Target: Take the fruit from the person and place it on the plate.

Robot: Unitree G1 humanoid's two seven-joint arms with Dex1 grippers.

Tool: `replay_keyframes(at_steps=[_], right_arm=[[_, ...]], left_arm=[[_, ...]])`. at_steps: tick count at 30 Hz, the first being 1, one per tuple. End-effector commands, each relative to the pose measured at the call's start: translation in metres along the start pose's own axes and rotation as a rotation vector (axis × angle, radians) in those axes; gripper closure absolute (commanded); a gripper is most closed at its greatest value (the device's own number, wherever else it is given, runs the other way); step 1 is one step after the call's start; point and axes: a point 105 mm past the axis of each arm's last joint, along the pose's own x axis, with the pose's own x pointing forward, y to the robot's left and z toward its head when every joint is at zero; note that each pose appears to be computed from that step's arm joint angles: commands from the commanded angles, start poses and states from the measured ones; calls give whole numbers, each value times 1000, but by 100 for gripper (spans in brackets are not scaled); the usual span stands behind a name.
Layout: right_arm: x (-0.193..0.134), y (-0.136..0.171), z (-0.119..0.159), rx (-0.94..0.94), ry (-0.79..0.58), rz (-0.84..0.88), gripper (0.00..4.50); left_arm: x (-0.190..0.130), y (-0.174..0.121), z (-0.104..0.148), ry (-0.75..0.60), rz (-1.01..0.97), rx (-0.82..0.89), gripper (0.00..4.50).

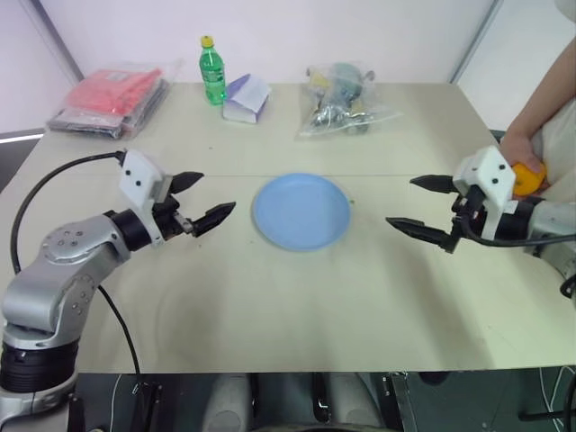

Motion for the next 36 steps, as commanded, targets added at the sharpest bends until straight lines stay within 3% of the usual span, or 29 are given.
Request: replay_keyframes(at_steps=[1,20,24,28,36], right_arm=[[-2,-2,11,-37,-31,-7,4],[-2,-1,10,-34,-29,-13,4],[4,-7,17,17,-90,-80,4],[16,-13,32,180,-194,-170,4],[51,5,61,922,-481,-130,4]], left_arm=[[-2,-1,14,-42,5,44,0],[1,-1,13,-48,0,43,0],[3,-2,14,-55,1,48,0],[5,-2,14,-59,6,69,0],[11,-2,15,-72,0,77,0]])
